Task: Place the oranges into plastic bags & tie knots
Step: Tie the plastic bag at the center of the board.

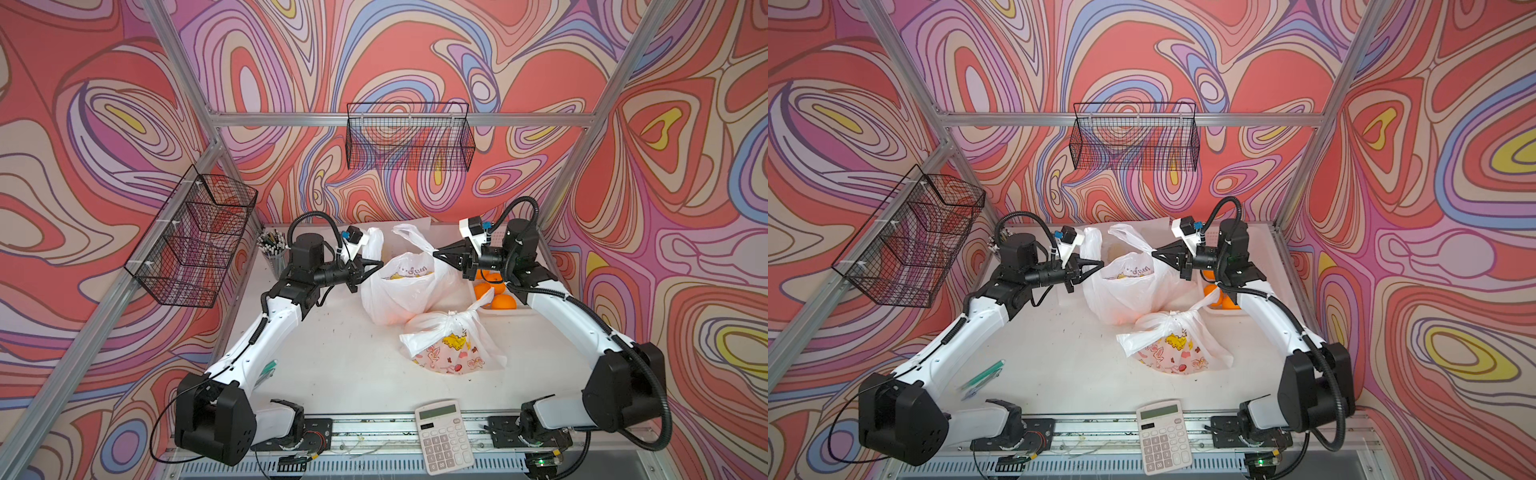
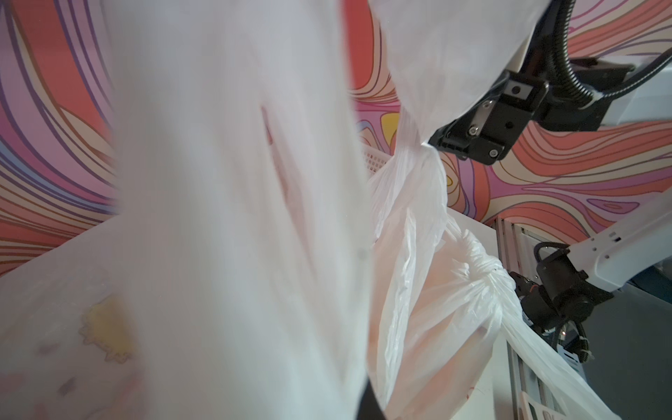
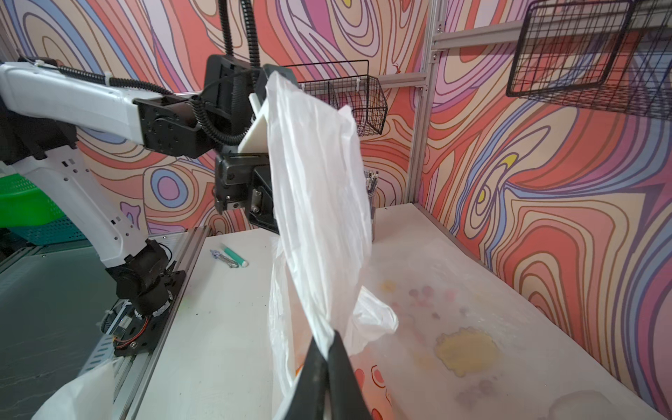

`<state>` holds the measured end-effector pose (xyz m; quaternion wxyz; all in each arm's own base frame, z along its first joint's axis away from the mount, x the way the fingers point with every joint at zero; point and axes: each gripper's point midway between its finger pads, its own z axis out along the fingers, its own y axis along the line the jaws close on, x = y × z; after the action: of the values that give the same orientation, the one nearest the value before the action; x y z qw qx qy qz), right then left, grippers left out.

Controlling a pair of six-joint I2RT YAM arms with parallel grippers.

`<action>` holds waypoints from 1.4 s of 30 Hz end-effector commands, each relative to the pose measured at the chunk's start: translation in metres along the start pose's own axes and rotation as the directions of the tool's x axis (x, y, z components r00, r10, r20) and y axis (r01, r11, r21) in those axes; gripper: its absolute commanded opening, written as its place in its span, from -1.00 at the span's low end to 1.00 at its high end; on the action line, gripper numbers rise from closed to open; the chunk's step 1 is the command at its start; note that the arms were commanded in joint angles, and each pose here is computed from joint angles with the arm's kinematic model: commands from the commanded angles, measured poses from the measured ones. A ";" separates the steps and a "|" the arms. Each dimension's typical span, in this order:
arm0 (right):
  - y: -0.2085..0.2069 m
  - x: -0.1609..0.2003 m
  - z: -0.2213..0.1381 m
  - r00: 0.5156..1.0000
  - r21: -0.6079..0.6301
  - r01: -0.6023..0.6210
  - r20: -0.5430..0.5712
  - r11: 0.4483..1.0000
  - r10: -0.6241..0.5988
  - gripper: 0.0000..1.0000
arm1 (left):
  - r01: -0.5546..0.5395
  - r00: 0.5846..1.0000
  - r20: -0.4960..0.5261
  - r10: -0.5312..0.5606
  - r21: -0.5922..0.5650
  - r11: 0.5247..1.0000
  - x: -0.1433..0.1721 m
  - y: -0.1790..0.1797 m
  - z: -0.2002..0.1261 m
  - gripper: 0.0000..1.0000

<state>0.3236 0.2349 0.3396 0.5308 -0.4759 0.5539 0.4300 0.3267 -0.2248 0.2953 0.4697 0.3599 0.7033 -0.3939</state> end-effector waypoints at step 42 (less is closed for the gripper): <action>0.037 0.066 0.030 0.982 -0.244 -0.165 -0.132 0.956 0.136 -1.00 | -0.090 0.993 -0.037 0.112 0.383 0.919 0.009 -0.075 0.041 0.06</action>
<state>0.2910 0.2607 0.2649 0.3942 -0.5102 0.5707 0.5085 0.2764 -0.2877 0.2891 0.3863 0.4835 0.6248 -0.4760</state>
